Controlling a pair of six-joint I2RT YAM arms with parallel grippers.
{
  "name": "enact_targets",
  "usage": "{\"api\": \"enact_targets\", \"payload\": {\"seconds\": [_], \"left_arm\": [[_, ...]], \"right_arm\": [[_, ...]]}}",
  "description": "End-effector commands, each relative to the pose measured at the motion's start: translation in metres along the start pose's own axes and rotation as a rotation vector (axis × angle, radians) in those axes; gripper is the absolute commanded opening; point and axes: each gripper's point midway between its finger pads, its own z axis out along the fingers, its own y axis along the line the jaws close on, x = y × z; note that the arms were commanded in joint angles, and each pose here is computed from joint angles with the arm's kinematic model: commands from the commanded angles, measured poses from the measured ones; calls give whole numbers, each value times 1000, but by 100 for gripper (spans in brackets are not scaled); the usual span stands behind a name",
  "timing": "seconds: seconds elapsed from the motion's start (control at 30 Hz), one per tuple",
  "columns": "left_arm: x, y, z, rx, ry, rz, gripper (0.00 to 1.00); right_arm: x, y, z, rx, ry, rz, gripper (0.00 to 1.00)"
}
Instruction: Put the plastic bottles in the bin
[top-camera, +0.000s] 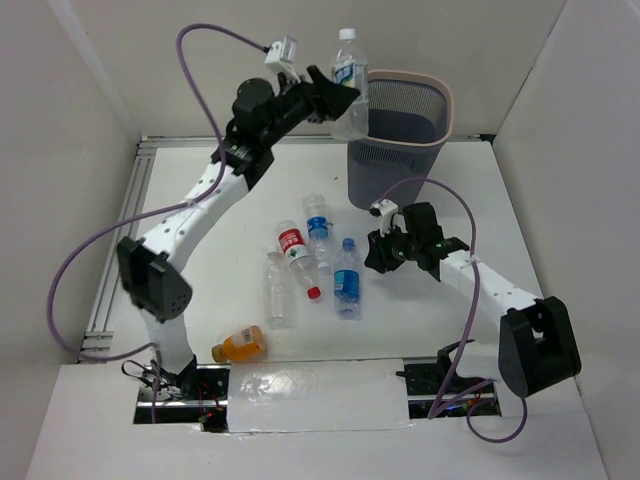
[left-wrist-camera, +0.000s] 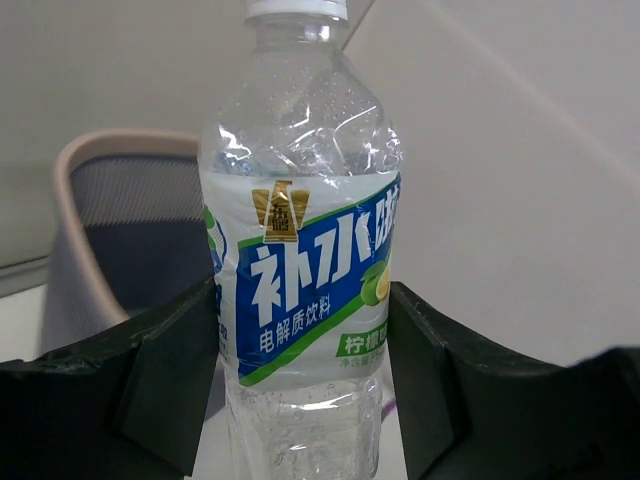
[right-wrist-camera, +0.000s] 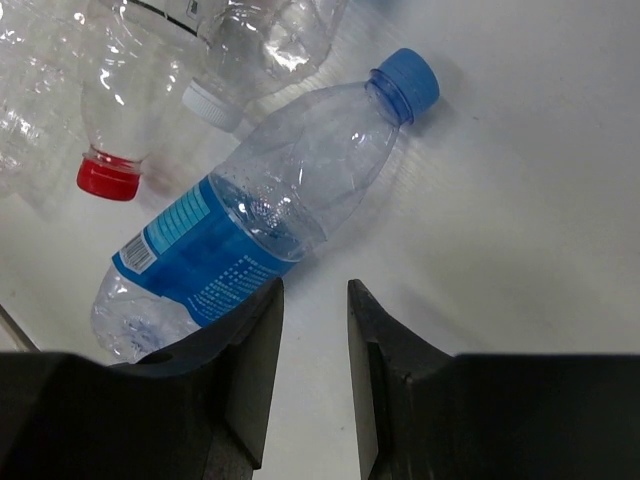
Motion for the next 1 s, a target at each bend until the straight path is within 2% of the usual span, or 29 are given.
{"api": "enact_targets", "payload": {"seconds": [0.0, 0.17, 0.23, 0.3, 0.37, 0.4, 0.43, 0.47, 0.5, 0.57, 0.6, 0.8, 0.83, 0.87, 0.9, 0.93, 0.97], "left_arm": [[-57, -41, 33, 198, -203, -88, 8], [-40, -23, 76, 168, -303, -150, 8], [-45, -28, 86, 136, -374, -129, 13], [-20, -9, 105, 71, -365, -106, 29], [-6, 1, 114, 29, -371, -61, 48], [-12, 0, 113, 23, -387, -42, 65], [0, 0, 117, 23, -371, -45, 73], [-2, 1, 117, 11, -375, -34, 78], [-2, 1, 117, 11, -375, -33, 87], [2, -1, 118, 1, -370, -29, 93], [2, 0, 118, 0, -370, -20, 99], [-35, -33, 102, 68, -414, 39, 99], [-25, -36, 102, 67, -379, 81, 99], [-49, -60, 84, 91, -408, 106, 99], [-54, -65, 75, 94, -403, 137, 99], [-53, -74, 66, 91, -384, 161, 99], [-29, -56, 63, 44, -318, 222, 99]], "right_arm": [[-13, 1, -6, 14, -64, -63, 41], [-2, 2, -9, 24, -56, -69, 44], [0, 4, -10, 15, -57, -69, 44], [2, 5, -11, 15, -61, -71, 45], [-3, 5, -13, 18, -77, -79, 53], [0, 6, -14, 18, -77, -79, 55], [-1, 7, -14, 9, -78, -80, 62], [-3, 8, -13, 1, -89, -85, 65], [-3, 9, -13, 1, -89, -85, 67], [2, 8, -10, -2, -77, -65, 70], [0, 9, -10, -2, -85, -42, 70], [-11, 17, -1, -13, -85, 31, 70], [-8, 24, 3, -29, -68, 60, 70], [-12, 22, 6, -10, -74, 75, 71], [-14, 25, 7, -18, -81, 84, 71], [-11, 26, 10, -10, -66, 102, 72], [-18, 31, 11, -12, -80, 123, 75]]}}
